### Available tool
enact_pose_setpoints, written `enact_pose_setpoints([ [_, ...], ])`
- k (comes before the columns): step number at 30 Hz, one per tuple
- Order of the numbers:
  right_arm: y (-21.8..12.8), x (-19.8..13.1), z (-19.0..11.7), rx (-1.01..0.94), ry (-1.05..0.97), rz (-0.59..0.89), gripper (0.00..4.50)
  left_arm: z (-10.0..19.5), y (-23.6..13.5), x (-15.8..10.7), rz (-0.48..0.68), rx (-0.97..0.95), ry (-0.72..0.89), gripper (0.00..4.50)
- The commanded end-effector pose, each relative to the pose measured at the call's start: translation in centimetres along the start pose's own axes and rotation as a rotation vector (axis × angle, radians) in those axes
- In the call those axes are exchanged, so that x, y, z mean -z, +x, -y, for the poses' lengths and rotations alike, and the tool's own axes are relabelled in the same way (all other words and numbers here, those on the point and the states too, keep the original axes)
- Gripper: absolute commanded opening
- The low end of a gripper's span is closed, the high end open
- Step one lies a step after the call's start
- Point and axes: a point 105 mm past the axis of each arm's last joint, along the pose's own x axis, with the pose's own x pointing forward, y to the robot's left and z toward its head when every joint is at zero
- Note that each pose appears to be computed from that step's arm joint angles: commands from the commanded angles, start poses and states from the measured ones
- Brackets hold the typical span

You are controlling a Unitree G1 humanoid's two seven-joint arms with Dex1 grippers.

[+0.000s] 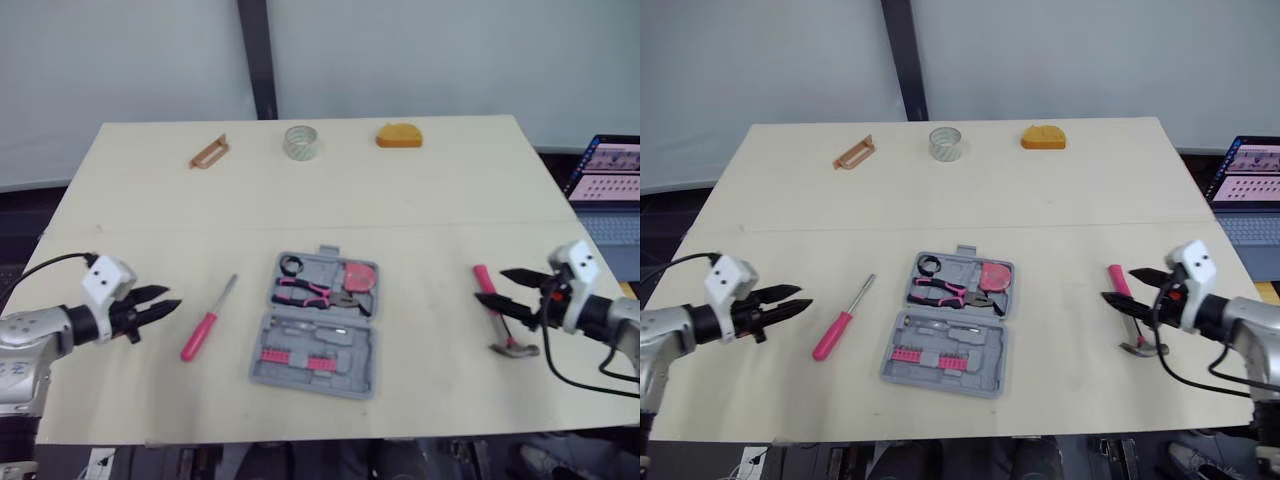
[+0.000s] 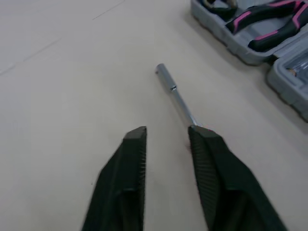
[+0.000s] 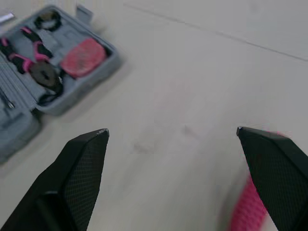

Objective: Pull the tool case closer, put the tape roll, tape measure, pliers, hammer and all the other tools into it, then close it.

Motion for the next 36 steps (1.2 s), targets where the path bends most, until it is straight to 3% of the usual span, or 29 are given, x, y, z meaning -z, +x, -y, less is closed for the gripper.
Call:
enact_pose_setpoints([
  [1, 0.0, -1.4, -0.7, -0.007, -0.034, 0.026, 4.5, 0.2, 0.2, -1.5, 0.03, -0.002, 0.024, 0.03],
  [7, -0.5, -0.9, -0.4, 0.023, -0.022, 0.021, 4.5, 0.0, 0.1, -1.8, 0.044, -0.018, 0.015, 0.03],
  [8, -0.9, -0.5, -0.1, 0.043, -0.013, 0.018, 4.5, -0.4, -0.2, -1.9, 0.052, -0.044, 0.001, 0.27],
  [10, -1.6, 0.1, 0.5, 0.069, 0.002, 0.007, 4.5, -1.0, -0.7, -1.8, 0.052, -0.069, -0.019, 0.94],
  [17, -4.9, 2.3, 3.2, 0.172, 0.063, -0.018, 4.5, -2.4, -3.4, 0.4, 0.005, -0.154, -0.076, 4.45],
  [26, -9.0, 4.8, 8.0, 0.363, 0.093, -0.071, 4.5, -4.6, -9.0, 4.1, -0.079, -0.309, -0.137, 4.45],
  [30, -9.6, 5.8, 8.6, 0.384, 0.099, -0.091, 4.5, -5.1, -10.7, 5.6, -0.103, -0.363, -0.154, 4.45],
  [36, -8.5, 5.8, 7.1, 0.35, 0.113, -0.073, 4.5, -2.9, -8.4, 3.5, -0.047, -0.221, -0.078, 4.45],
])
